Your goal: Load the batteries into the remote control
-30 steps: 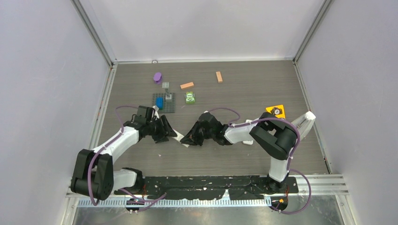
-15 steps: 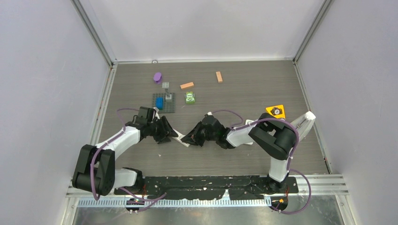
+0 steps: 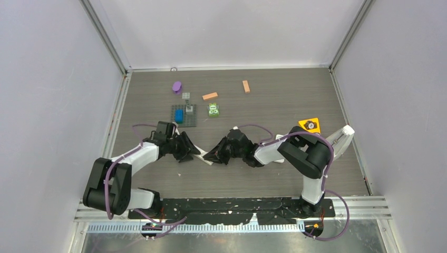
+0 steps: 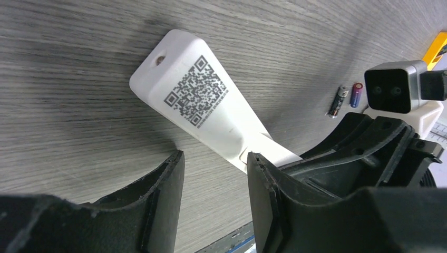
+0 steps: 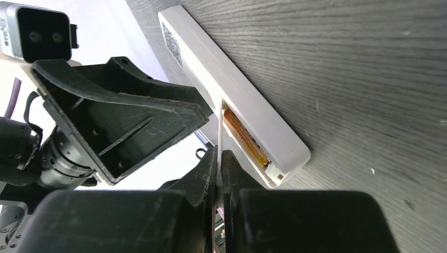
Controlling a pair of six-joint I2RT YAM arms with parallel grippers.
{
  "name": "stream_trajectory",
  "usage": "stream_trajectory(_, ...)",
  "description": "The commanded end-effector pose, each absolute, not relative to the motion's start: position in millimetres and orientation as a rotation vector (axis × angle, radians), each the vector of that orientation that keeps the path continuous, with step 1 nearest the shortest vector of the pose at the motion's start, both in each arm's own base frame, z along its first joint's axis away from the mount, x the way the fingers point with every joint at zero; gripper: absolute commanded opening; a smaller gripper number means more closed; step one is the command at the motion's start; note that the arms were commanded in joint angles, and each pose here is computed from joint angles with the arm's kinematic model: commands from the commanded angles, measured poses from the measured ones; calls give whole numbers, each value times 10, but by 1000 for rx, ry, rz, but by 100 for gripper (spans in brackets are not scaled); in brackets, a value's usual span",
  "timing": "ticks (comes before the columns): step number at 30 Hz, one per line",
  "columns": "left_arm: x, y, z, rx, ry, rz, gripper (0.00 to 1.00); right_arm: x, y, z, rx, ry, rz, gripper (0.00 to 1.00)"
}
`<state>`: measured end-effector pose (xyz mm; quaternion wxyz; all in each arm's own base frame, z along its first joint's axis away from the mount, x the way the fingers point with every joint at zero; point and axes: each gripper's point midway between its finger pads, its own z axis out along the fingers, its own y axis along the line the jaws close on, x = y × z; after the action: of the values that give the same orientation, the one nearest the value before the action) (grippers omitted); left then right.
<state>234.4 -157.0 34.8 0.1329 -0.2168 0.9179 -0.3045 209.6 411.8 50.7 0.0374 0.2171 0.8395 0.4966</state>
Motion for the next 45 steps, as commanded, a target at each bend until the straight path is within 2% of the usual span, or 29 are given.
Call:
stream_trajectory(1,2416,-1581,310,-628,2638,-898,47,2082,4167,459,710,2607,1534,10)
stream_trajectory(12,2432,-1527,248,-649,2612,-860,38,2037,4203,457,725,2631,1580,10)
stream_trajectory(21,2347,-1397,138,-711,2623,-758,22,2032,4194,434,733,2646,1559,11)
stream_trajectory(28,2302,-1365,97,-729,2625,-739,19,2035,4086,257,638,2744,1314,18)
stream_trajectory(34,2314,-1374,96,-728,2624,-745,18,2056,4060,297,635,2731,1292,21)
stream_trajectory(41,2303,-1386,85,-725,2627,-755,19,2087,4058,429,665,2684,1325,40)
stream_trajectory(45,2313,-1395,97,-721,2625,-760,20,2090,4029,472,667,2682,1311,44)
